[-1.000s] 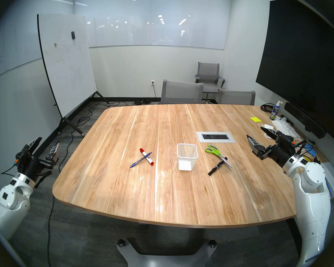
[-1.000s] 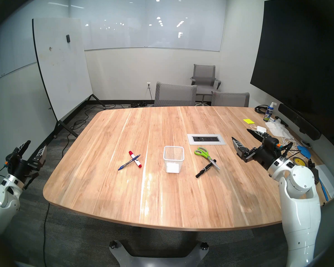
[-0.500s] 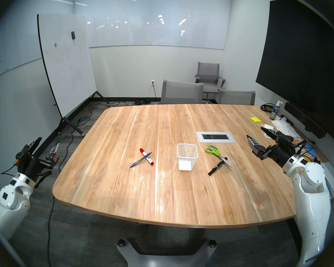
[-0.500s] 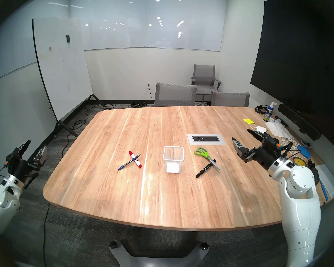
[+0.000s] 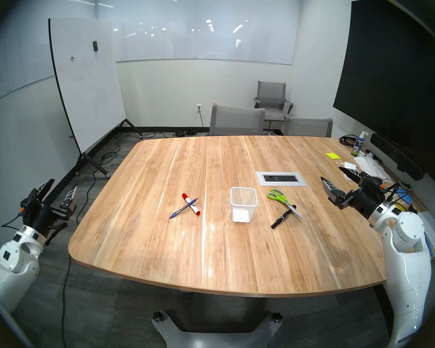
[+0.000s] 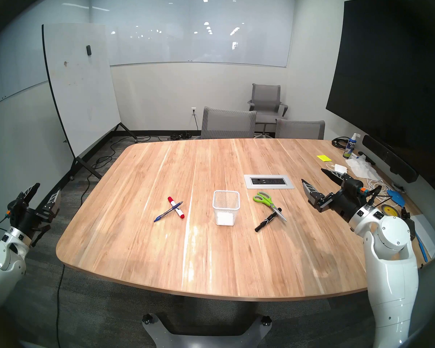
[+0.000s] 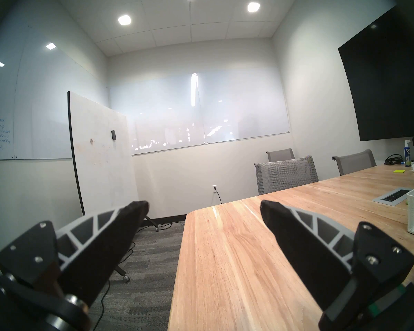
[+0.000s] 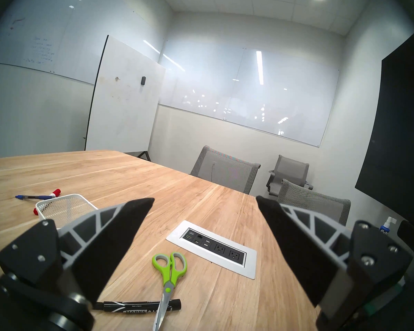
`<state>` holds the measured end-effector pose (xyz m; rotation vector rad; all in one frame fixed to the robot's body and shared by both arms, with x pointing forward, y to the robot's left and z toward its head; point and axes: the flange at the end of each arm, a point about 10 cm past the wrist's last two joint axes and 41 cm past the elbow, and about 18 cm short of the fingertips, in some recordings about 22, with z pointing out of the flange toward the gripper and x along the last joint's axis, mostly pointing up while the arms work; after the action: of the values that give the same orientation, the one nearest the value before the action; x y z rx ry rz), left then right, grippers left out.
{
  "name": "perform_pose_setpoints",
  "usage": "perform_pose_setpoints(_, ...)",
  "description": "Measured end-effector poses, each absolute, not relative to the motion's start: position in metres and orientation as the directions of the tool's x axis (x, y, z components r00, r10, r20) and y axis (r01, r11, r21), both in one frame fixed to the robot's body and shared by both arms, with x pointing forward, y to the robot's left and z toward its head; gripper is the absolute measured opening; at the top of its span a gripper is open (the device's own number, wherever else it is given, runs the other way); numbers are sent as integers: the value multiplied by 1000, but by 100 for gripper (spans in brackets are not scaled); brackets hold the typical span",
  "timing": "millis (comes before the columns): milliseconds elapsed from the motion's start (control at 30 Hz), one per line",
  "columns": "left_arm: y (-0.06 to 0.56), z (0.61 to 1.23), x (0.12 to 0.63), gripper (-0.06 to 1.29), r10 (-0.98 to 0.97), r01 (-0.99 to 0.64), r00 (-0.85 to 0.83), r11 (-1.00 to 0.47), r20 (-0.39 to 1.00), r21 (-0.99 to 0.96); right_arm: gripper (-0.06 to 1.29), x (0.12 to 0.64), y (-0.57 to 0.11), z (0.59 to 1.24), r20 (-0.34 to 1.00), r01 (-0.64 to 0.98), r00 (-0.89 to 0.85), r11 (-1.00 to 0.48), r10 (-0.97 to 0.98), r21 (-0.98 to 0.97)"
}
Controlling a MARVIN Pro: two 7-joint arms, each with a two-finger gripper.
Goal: Place the pen, the marker, and the scissors into the pen holder
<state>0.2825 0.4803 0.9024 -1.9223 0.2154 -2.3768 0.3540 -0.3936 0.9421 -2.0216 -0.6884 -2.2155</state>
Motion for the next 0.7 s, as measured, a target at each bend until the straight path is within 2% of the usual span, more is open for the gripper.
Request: perform_pose_setpoints(700,480,902,283,127,-148,-28,-211,-987,966,-157,124,356,-362,921,968,380,-72,-891,238,248)
